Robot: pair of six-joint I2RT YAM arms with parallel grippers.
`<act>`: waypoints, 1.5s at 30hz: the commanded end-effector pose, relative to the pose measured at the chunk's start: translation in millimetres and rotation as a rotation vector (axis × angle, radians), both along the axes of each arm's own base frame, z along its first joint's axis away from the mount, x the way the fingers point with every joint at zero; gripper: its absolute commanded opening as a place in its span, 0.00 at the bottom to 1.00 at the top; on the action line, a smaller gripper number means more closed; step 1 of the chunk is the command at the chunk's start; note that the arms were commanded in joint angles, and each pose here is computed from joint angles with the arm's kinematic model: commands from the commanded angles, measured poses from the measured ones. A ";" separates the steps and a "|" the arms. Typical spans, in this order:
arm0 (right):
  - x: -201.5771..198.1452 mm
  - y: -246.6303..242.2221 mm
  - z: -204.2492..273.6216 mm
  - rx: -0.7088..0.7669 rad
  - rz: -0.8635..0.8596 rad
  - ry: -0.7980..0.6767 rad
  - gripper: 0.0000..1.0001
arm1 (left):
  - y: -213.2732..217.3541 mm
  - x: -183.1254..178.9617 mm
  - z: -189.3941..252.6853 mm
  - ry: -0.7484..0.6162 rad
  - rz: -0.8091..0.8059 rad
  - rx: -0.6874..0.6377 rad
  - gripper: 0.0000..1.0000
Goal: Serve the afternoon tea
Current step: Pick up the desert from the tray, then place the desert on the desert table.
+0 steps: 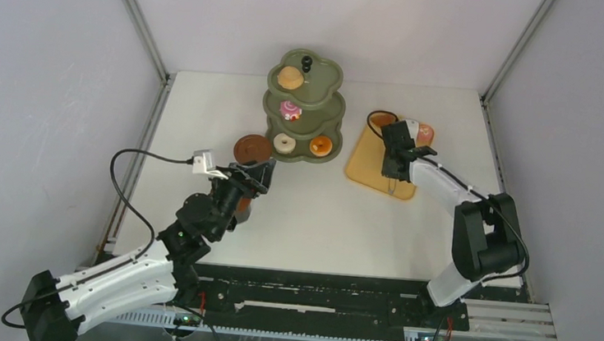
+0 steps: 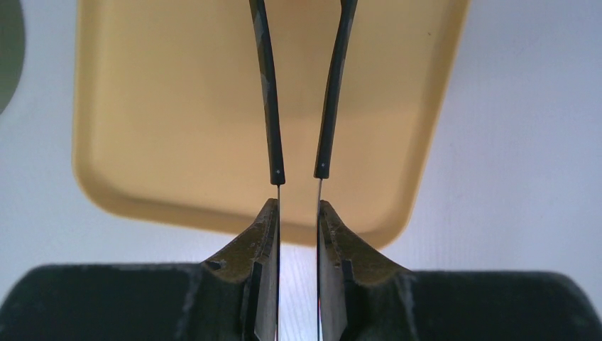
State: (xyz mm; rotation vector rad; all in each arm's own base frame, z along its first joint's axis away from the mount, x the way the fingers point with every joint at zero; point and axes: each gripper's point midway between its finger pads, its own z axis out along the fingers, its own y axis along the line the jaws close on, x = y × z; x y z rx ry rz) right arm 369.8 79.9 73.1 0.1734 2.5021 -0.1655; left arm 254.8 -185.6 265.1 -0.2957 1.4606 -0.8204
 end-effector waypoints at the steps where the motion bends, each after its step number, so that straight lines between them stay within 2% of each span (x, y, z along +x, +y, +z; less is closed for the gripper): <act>1: -7.5 7.7 34.1 0.003 -0.002 -0.099 0.11 | 5.9 -2.9 4.8 -0.012 0.016 0.002 0.72; 10: -53.0 43.5 73.5 0.027 0.094 -0.160 0.12 | 15.9 -7.4 11.0 -0.021 0.035 0.008 0.72; 17: -67.1 80.4 102.3 0.069 0.186 -0.201 0.12 | 16.5 -8.3 11.9 -0.012 0.033 0.028 0.72; 23: -65.4 110.4 118.7 0.072 0.242 -0.217 0.12 | 13.5 -6.3 13.1 -0.002 0.028 0.076 0.72; 30: -56.5 144.1 132.4 0.083 0.295 -0.225 0.12 | 17.3 -8.7 15.5 -0.011 0.032 0.071 0.72; 45: -26.1 198.2 129.8 0.071 0.352 -0.184 0.12 | 25.1 -13.5 16.9 -0.020 0.041 0.060 0.73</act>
